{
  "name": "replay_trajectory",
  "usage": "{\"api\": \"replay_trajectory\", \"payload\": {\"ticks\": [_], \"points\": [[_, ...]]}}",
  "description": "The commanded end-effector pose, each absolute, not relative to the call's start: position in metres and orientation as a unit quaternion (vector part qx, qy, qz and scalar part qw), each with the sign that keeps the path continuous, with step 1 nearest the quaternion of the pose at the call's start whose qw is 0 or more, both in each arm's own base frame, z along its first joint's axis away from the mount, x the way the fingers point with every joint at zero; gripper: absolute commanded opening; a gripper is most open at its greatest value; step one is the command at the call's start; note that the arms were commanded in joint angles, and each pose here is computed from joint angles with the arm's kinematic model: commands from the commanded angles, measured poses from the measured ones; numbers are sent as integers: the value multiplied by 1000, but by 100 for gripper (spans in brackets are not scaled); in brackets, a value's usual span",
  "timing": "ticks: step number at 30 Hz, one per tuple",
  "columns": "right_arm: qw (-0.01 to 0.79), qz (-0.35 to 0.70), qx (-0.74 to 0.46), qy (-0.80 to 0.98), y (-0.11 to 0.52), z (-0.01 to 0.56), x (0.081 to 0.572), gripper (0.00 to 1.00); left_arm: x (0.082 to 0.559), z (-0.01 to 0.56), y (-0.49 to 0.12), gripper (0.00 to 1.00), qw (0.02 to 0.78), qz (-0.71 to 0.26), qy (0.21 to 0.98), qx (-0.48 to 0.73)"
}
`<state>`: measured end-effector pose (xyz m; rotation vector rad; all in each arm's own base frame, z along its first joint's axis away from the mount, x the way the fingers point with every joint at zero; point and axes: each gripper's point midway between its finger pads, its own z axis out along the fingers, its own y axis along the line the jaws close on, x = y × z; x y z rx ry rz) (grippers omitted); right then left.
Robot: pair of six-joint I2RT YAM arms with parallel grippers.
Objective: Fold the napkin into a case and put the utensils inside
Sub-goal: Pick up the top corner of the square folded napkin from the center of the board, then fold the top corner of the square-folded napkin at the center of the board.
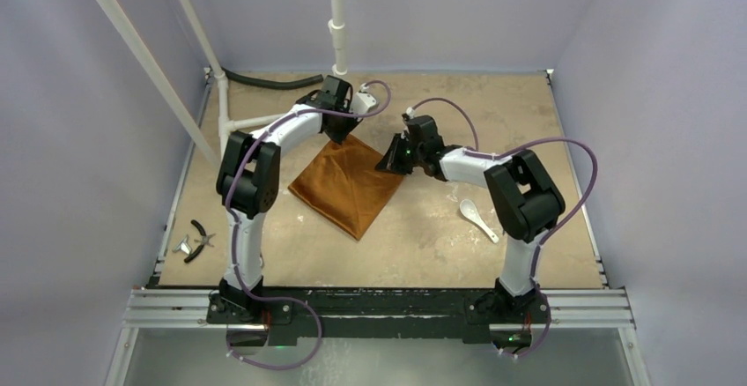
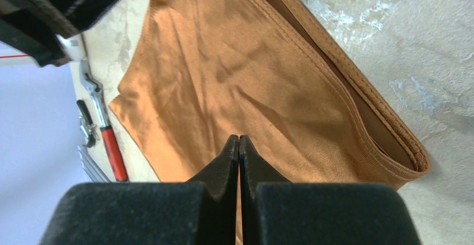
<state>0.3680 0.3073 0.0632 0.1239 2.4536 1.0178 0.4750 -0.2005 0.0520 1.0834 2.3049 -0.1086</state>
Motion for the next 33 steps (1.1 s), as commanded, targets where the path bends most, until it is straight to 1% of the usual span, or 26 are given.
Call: {"api": "replay_trajectory", "payload": {"ticks": [1,7,12,18,22,25,29,33], "points": [[224,378,43,897,317,59,368,0,478,78,-206,0,322,-53,857,399],[197,371,49,906,314,41,364,0,455,99,-212,0,314,-86,856,401],[225,371,47,900,302,66,378,0,414,106,-214,0,283,-126,858,410],[255,372,53,891,285,101,383,0,360,92,-217,0,220,-184,868,405],[279,361,65,887,264,119,384,5,331,78,-219,0,191,-215,871,399],[299,353,74,883,245,133,386,7,310,77,-230,0,183,-236,864,406],[304,350,77,883,236,137,383,7,282,71,-243,0,162,-262,855,418],[297,348,74,886,234,132,379,7,270,54,-243,0,138,-264,860,415]]}}
